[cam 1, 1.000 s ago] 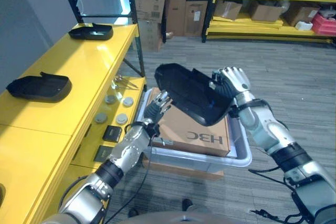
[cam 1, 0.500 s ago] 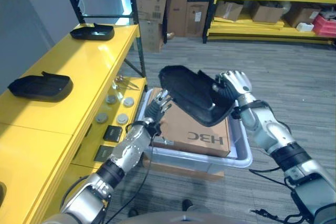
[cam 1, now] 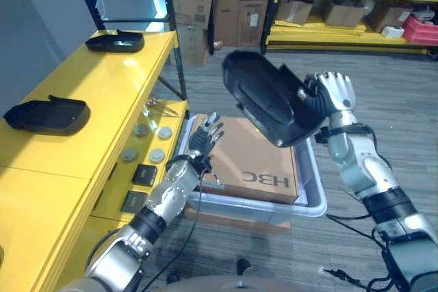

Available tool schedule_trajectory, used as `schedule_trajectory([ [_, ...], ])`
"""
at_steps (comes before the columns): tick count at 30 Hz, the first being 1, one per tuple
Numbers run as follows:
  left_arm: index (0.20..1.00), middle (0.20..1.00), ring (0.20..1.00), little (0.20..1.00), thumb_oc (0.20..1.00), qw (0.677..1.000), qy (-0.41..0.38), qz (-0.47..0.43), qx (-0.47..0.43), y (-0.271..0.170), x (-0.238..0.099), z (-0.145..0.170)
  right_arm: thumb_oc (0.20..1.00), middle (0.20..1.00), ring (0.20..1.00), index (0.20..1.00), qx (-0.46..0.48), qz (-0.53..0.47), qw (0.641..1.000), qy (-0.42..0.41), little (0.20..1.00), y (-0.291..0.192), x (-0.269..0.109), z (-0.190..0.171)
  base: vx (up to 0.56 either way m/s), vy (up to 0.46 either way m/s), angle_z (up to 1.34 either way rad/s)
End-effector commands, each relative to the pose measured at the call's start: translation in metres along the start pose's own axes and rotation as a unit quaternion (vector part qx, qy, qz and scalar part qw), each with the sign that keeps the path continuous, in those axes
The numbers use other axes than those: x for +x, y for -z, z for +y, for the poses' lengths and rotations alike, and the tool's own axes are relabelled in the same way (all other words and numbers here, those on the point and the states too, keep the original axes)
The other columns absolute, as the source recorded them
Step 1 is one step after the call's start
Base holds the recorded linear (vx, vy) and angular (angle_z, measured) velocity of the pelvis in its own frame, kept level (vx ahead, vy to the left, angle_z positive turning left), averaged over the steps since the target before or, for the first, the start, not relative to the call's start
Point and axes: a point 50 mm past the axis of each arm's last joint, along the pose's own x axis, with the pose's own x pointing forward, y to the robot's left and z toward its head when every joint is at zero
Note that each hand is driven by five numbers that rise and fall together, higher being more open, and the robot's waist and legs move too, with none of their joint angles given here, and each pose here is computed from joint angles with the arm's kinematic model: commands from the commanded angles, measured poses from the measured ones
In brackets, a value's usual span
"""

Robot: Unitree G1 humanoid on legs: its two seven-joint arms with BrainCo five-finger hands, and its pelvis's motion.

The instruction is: Move parts from the plastic box to the shelf.

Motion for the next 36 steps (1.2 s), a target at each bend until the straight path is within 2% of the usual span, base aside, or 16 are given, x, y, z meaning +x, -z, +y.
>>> schedule_trajectory([
  [1, 1.000, 1.000, 1.000, 1.000, 1.000, 0.999, 0.017, -0.034, 0.027, -0.017, 0.023, -0.020, 0.200, 0.200, 0.200, 0.200, 0.030, -0.033, 0.995, 0.084, 0.200, -0.016, 0.021, -0.026, 0.00, 0.000, 0.00],
  [7, 1.000, 1.000, 1.000, 1.000, 1.000, 0.998, 0.039, -0.033, 0.024, -0.018, 0.028, -0.034, 0.200, 0.200, 0.200, 0.200, 0.052, -0.079, 0.994, 0.055, 0.200, -0.040, 0.027, -0.015, 0.00, 0.000, 0.00],
  [14, 1.000, 1.000, 1.000, 1.000, 1.000, 0.993, 0.077, -0.063, -0.059, -0.036, 0.029, -0.051, 0.200, 0.200, 0.200, 0.200, 0.083, -0.137, 0.987, 0.019, 0.200, -0.070, 0.028, -0.006, 0.00, 0.000, 0.00],
  [20, 1.000, 1.000, 1.000, 1.000, 1.000, 0.993, 0.081, -0.075, -0.046, -0.042, 0.030, -0.054, 0.200, 0.200, 0.200, 0.200, 0.130, -0.195, 0.972, 0.009, 0.200, -0.099, 0.023, -0.008, 0.00, 0.000, 0.00],
  [21, 0.768, 0.768, 0.768, 0.768, 0.768, 0.993, 0.080, -0.080, -0.044, -0.043, 0.030, -0.054, 0.200, 0.200, 0.200, 0.200, 0.139, -0.202, 0.969, 0.008, 0.200, -0.103, 0.021, -0.009, 0.00, 0.000, 0.00],
  [22, 0.351, 0.351, 0.351, 0.351, 0.351, 0.993, 0.079, -0.083, -0.034, -0.044, 0.030, -0.054, 0.200, 0.200, 0.200, 0.200, 0.148, -0.210, 0.966, 0.006, 0.200, -0.107, 0.020, -0.010, 0.00, 0.000, 0.00],
  [23, 0.200, 0.200, 0.200, 0.200, 0.200, 0.993, 0.075, -0.088, -0.012, -0.045, 0.030, -0.054, 0.200, 0.200, 0.200, 0.200, 0.160, -0.218, 0.963, 0.007, 0.200, -0.111, 0.018, -0.011, 0.00, 0.000, 0.00],
  [28, 0.200, 0.200, 0.200, 0.200, 0.200, 0.992, 0.063, -0.102, 0.026, -0.050, 0.031, -0.051, 0.200, 0.200, 0.200, 0.200, 0.225, -0.234, 0.946, -0.004, 0.200, -0.124, 0.006, -0.012, 0.00, 0.000, 0.00],
  [32, 0.200, 0.200, 0.200, 0.200, 0.200, 0.990, 0.044, -0.111, 0.072, -0.053, 0.031, -0.042, 0.200, 0.200, 0.200, 0.200, 0.338, -0.246, 0.907, -0.050, 0.200, -0.137, -0.012, -0.009, -0.02, -0.004, 0.00],
  [33, 0.200, 0.200, 0.200, 0.200, 0.200, 0.990, 0.044, -0.111, 0.072, -0.053, 0.031, -0.042, 0.200, 0.200, 0.200, 0.200, 0.338, -0.246, 0.907, -0.050, 0.200, -0.136, -0.012, -0.009, 0.00, 0.000, 0.00],
  [34, 0.200, 0.200, 0.200, 0.200, 0.200, 0.988, 0.028, -0.116, 0.099, -0.053, 0.030, -0.034, 0.200, 0.200, 0.200, 0.200, 0.403, -0.247, 0.877, -0.086, 0.200, -0.142, -0.021, -0.004, 0.00, 0.000, 0.00],
  [36, 0.200, 0.200, 0.200, 0.200, 0.200, 0.986, 0.025, -0.126, 0.107, -0.055, 0.028, -0.031, 0.200, 0.200, 0.200, 0.200, 0.431, -0.256, 0.859, -0.104, 0.200, -0.146, -0.026, -0.005, 0.00, 0.000, 0.00],
])
